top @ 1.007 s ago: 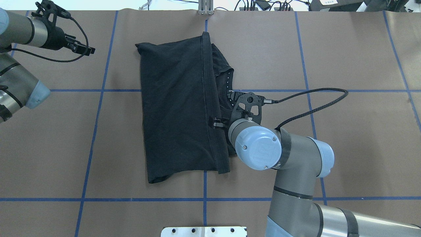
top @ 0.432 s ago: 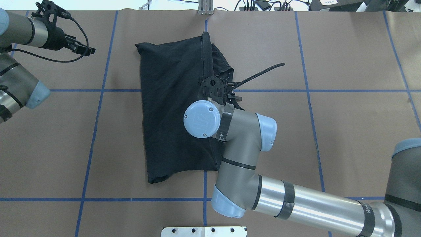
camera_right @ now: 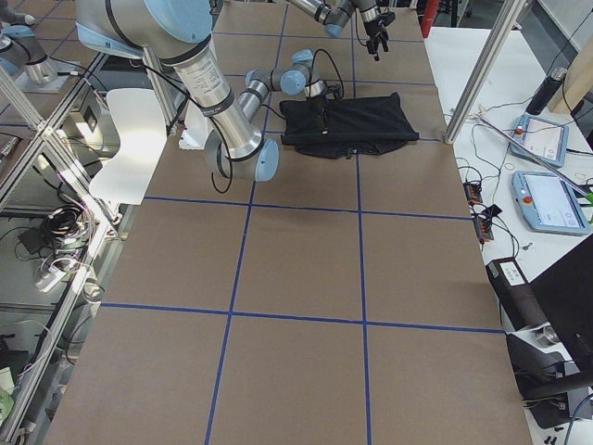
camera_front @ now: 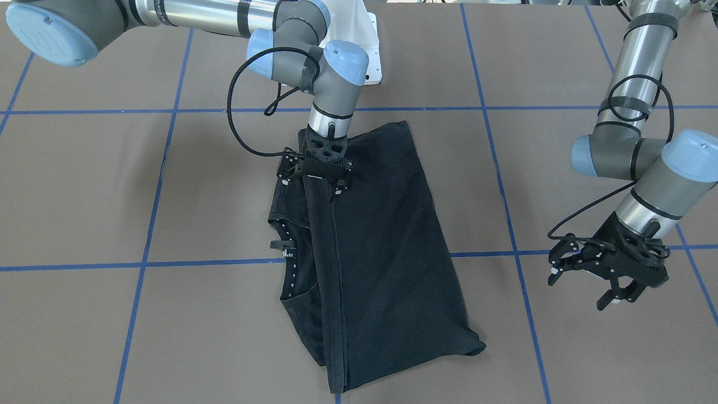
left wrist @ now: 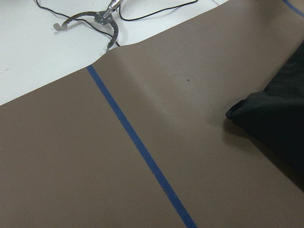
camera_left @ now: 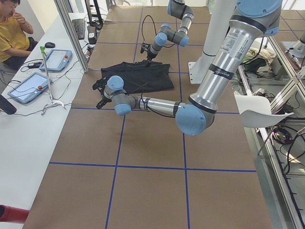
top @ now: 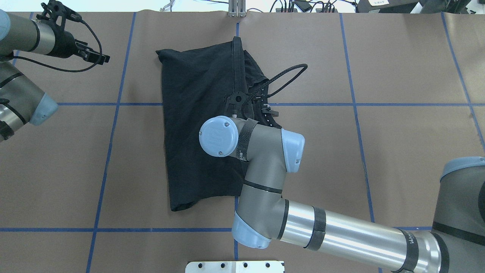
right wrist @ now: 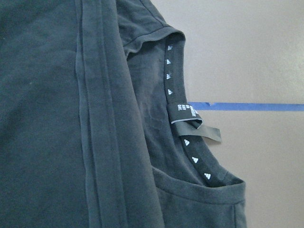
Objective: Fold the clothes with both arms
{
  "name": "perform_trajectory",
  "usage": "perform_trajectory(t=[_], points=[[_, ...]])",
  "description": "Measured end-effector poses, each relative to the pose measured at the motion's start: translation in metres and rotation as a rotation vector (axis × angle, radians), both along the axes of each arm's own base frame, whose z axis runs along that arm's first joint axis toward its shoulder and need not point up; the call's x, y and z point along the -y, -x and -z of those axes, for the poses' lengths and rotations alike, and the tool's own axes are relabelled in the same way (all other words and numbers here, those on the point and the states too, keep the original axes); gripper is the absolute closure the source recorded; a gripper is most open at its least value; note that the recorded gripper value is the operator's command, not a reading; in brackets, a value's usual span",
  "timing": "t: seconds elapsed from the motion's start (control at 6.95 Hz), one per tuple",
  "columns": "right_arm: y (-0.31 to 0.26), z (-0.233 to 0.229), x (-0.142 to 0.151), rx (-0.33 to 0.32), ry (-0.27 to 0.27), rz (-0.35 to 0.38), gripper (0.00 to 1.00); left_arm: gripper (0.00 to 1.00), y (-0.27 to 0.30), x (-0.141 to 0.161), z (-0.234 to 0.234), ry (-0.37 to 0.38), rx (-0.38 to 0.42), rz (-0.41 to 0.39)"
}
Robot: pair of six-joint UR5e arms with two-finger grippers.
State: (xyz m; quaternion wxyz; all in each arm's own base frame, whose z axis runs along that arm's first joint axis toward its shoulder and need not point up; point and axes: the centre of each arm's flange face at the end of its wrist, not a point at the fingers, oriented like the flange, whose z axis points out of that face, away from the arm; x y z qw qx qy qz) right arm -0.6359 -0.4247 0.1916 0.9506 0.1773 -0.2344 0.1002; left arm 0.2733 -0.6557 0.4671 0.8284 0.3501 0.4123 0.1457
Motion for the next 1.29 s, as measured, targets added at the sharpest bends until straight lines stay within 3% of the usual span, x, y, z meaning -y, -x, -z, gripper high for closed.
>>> perform_trajectory(t=[0.29,0.72,1.29], points=[[0.022,0.014,0.001,-0.036,-0.003,0.042,0.08,0.00,-0.001,0.000,-0.001,0.001,0.001,-0.001],[0.033,0.010,-0.010,-0.128,-0.033,0.163,0.10,0.00,-0.001,0.000,-0.001,0.002,0.001,-0.002],[0.040,0.005,-0.029,-0.207,-0.032,0.250,0.17,0.00,-0.001,0.000,-0.003,0.004,0.004,-0.002]])
